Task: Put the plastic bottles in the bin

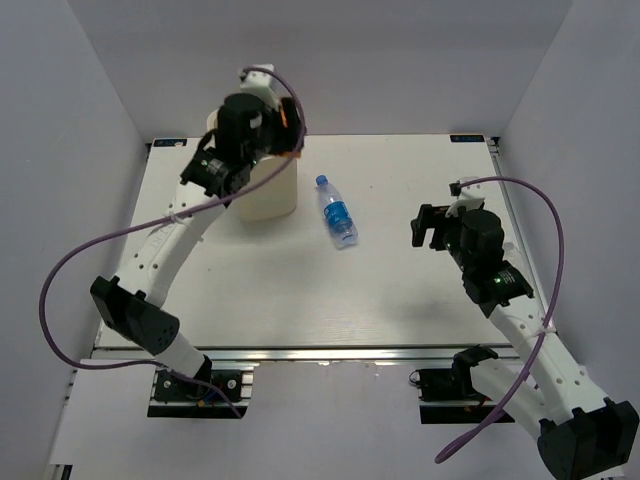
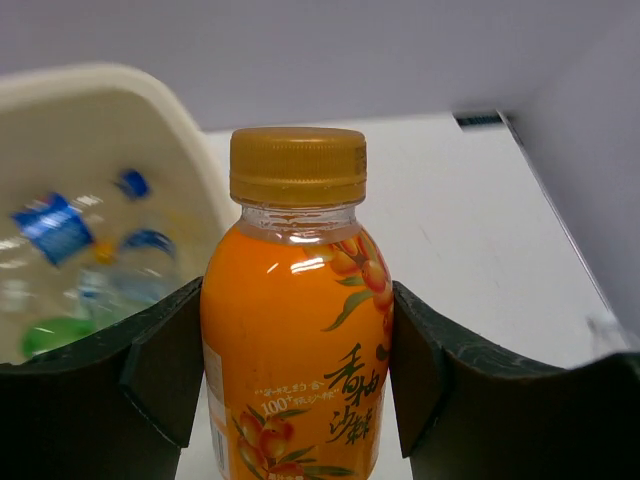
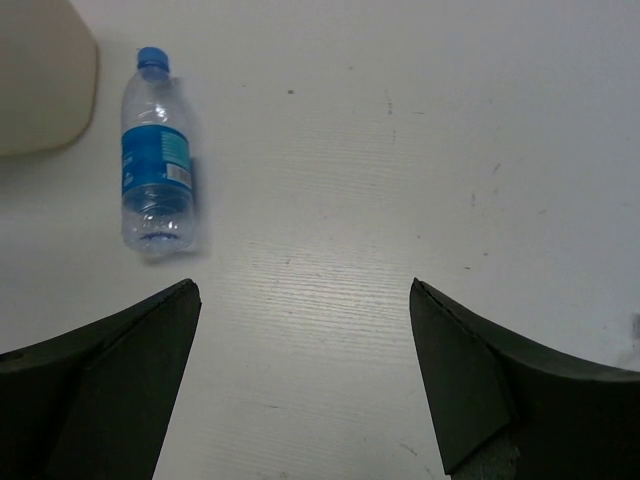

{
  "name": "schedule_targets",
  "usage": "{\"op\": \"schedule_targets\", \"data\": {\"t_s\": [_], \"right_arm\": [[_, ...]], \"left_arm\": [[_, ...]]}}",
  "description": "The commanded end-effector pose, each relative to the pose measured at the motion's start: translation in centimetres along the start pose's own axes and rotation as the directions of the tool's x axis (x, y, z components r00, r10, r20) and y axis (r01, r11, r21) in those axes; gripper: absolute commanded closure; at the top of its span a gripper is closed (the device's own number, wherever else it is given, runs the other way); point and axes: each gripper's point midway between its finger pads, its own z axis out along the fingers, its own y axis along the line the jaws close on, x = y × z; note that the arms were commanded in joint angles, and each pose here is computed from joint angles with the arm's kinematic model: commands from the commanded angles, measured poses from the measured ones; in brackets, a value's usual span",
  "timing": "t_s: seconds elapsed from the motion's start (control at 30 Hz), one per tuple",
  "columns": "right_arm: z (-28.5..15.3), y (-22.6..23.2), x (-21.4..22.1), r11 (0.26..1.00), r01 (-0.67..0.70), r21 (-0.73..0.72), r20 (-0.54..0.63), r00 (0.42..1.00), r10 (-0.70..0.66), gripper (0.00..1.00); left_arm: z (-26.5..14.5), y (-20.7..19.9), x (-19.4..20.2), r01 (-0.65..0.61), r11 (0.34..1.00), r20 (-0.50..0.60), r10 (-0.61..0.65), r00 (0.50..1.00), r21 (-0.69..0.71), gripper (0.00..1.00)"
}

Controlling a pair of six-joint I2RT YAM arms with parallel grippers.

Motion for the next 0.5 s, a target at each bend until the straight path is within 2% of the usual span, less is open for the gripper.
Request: {"op": "schedule_targets", "data": {"t_s": [0.0,0.07,0.13,0.33,0.37,0.43,0.47], "right_arm": [[0.2,2.4,-2.3,0.987,0.078,-0.144,0.078,0.995,-0.067,0.11],[0.6,2.8,-1.8,0.982,0.091,-0.166,0.056,0.995,-0.083,0.11],[0.9,2.9,-1.4,0.978,0.112,-0.178,0.038,0.994,-0.107,0.11],[2.8,5.0,-0.7,0.955,0.129,-0.267,-0.001,0.991,-0.134,0.11],[3.5,5.4,-0.2,0.952,0.128,-0.278,-0.022,0.99,-0.139,0.11],[4.1,6.7,-1.1,0.94,0.137,-0.311,0.001,0.99,-0.143,0.11],[4.8,7.1,-0.3,0.937,0.134,-0.322,-0.028,0.988,-0.151,0.1]], "left_arm": [[1.9,6.6,-2.5,0.001,0.984,0.035,0.005,0.999,-0.176,0.6],[2.6,8.7,-4.4,0.009,0.979,0.066,0.004,0.998,-0.202,0.58],[4.0,10.2,-4.0,-0.005,0.974,0.049,0.017,0.999,-0.227,0.54],[6.1,13.7,-3.4,-0.014,0.955,-0.005,0.013,1.0,-0.298,0.26],[6.1,13.9,-3.6,-0.014,0.953,-0.004,0.013,1.0,-0.303,0.14],[5.6,14.4,-4.3,-0.011,0.949,0.011,0.016,1.0,-0.315,0.02],[5.4,14.3,-4.8,-0.011,0.95,0.025,0.02,0.999,-0.312,0.02]]}}
